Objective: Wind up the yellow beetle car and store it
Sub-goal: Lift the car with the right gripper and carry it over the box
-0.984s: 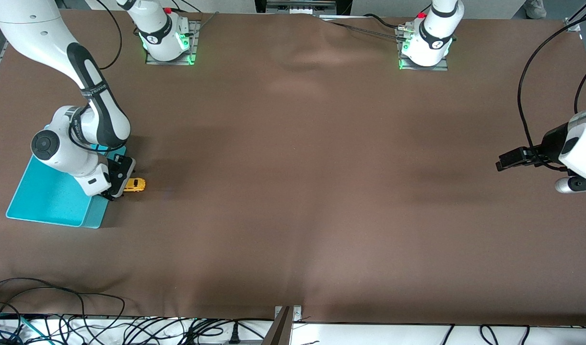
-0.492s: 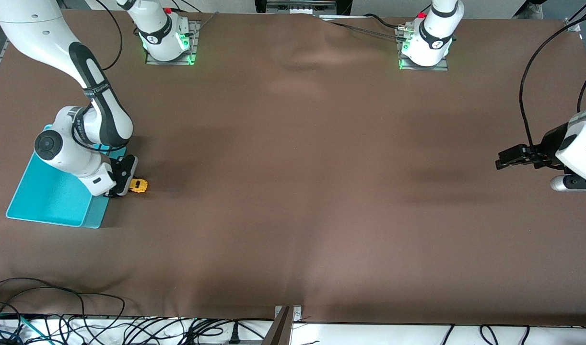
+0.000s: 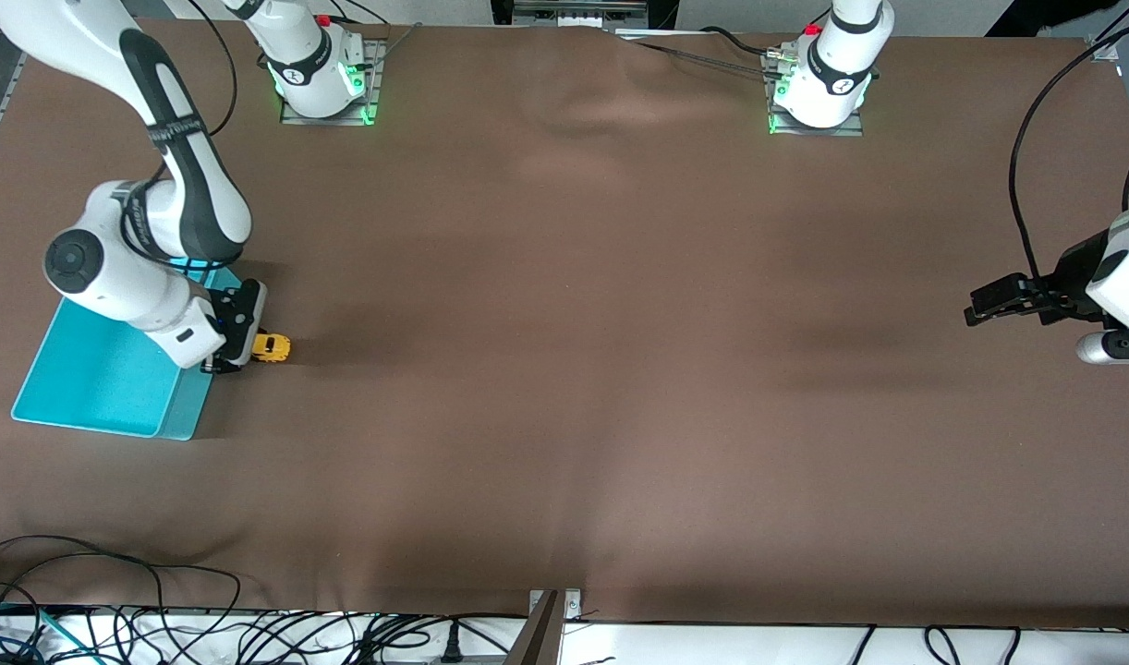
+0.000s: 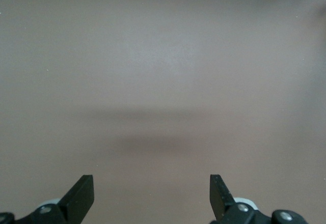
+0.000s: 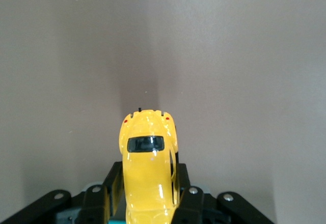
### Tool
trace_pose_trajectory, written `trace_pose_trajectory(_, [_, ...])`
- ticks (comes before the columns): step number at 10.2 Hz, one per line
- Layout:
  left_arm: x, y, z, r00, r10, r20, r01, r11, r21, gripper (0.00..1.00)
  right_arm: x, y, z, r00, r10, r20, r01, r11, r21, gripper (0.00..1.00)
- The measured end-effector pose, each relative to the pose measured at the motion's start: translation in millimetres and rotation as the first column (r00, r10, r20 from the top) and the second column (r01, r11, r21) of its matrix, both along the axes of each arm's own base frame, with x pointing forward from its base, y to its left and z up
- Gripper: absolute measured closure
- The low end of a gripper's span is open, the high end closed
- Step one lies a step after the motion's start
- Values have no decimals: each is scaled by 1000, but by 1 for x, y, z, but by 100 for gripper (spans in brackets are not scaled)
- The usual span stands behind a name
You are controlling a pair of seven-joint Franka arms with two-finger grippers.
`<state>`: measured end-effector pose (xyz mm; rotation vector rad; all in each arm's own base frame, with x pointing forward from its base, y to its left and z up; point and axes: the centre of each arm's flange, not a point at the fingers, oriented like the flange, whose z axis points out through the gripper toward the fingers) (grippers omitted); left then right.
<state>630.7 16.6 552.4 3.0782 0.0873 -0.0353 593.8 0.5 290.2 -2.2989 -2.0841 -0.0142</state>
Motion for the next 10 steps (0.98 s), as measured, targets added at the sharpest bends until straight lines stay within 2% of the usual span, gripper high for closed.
trace_pose_trajectory(3, [0,-2,1,1000,-5,3,5,1000,-1,0,-9,-10,51,999,48,-19,-48,999,-3,54])
trace_pose_trajectory(5, [-1,-4,3,1000,-9,6,9,1000,-1,0,-10,-46,67,995,97,-28,-97,995,2,54])
trace_pose_trajectory(8, [-1,-5,4,1000,-12,8,12,1000,-1,0,-19,-113,63,985,167,-35,-167,986,15,54])
trace_pose_trajectory(10, [-1,-5,4,1000,-12,8,12,1000,-1,0,-26,-146,52,973,224,-59,-224,974,1,54])
